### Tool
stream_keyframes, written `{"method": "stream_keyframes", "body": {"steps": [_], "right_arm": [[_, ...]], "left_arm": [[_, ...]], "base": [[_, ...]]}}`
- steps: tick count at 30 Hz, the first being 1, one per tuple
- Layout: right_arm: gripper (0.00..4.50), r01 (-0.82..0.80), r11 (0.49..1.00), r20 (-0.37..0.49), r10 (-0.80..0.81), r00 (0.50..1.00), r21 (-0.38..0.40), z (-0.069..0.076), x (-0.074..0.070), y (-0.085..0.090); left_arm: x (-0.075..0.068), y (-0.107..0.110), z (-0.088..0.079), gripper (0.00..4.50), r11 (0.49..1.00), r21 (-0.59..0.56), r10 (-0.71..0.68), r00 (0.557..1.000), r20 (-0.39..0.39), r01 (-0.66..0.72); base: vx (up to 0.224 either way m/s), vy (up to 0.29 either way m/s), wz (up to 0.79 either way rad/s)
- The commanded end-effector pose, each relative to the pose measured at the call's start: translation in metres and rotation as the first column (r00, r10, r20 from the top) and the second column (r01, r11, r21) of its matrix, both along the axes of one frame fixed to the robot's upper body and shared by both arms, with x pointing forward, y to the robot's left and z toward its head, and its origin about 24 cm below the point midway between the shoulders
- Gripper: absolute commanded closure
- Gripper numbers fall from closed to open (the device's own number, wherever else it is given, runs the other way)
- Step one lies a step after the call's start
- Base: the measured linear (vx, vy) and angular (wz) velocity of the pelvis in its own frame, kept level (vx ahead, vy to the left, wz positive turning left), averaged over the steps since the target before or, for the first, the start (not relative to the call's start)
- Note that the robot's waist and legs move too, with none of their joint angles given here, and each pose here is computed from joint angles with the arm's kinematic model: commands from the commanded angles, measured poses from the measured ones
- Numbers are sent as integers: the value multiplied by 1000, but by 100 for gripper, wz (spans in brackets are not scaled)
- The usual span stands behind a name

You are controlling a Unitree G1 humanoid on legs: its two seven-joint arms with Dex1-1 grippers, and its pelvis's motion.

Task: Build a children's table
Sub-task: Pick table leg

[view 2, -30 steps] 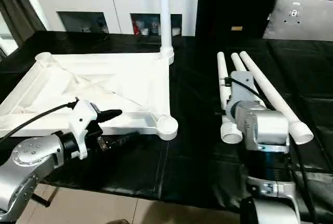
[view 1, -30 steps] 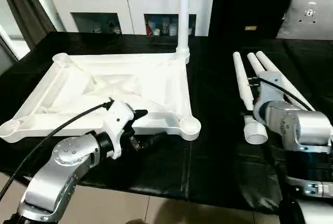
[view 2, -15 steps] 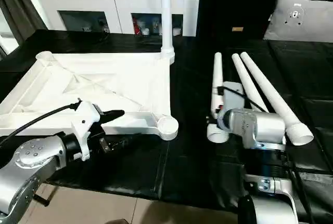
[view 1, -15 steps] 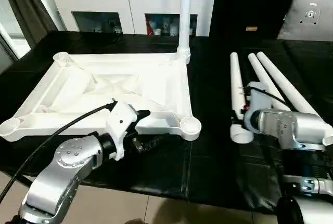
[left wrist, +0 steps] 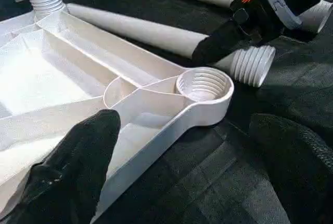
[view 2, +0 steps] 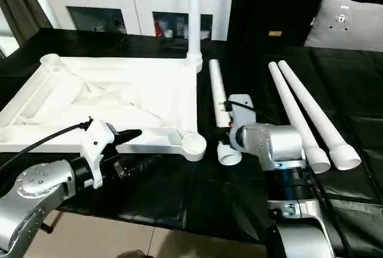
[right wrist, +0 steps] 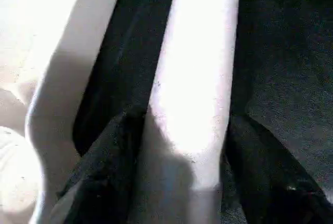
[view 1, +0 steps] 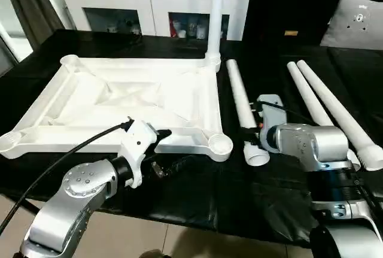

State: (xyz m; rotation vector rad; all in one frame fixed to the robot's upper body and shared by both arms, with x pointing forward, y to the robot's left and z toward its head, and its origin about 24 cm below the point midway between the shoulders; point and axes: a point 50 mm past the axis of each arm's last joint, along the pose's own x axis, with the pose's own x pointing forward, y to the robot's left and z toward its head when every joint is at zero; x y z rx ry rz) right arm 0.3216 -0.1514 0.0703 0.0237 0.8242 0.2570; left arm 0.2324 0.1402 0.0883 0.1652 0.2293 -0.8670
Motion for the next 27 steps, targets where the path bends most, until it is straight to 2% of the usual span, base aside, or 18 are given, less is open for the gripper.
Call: {"method": "stream_keyframes", "body": {"steps": [1, 9, 16, 18, 19, 20, 21, 22, 23, 24, 26, 27], "right_arm": [[236, -9, 1000, -18, 9, 1000, -5, -4, -1, 2], [252, 33, 999, -19, -33, 999, -4, -9, -3, -3], [256, 123, 992, 46, -123, 991, 6, -2, 1, -14], [257, 239, 966, 174, -253, 952, 94, 11, 6, -29], [257, 252, 961, 200, -271, 941, 116, 14, 7, -31], [257, 248, 947, 289, -301, 909, 206, 23, 9, -34], [258, 248, 947, 289, -301, 909, 206, 23, 9, -34], [259, 199, 918, 395, -333, 856, 342, 37, 11, -35], [259, 183, 911, 415, -338, 845, 369, 39, 11, -36], [259, 116, 872, 464, -360, 810, 475, 48, 9, -36], [259, 71, 829, 474, -384, 792, 554, 54, 6, -38], [259, -81, 751, 501, -352, 791, 656, 65, -3, -33]], "left_arm": [[-1, -1, 3, 0, 1000, 8, 0, 1000, 14, 0], [0, -1, 0, 0, 1000, 22, 3, 1000, 12, -3], [5, 3, -1, 0, 998, 35, 42, 999, 30, -43], [11, 8, -3, 0, 992, 56, 106, 992, 70, -110], [12, 9, -3, 0, 991, 58, 114, 991, 73, -118], [15, 9, -1, 0, 989, 38, 138, 987, 83, -141], [15, 9, -1, 0, 989, 38, 138, 987, 83, -141], [20, 9, 3, 0, 985, 0, 175, 981, 85, -175], [21, 9, 4, 0, 983, -9, 183, 980, 83, -183], [27, 9, 9, 0, 974, -54, 223, 971, 81, -219], [33, 9, 15, 0, 961, -100, 267, 959, 91, -258], [42, 8, 26, 0, 939, -180, 316, 942, 116, -292]], "base": [[0, 0, 0], [0, 0, 0], [0, 0, 0], [0, 0, 0], [0, 0, 0], [0, 0, 0], [0, 0, 0], [0, 0, 0], [0, 0, 0], [0, 0, 0], [0, 0, 0], [0, 0, 0]]}}
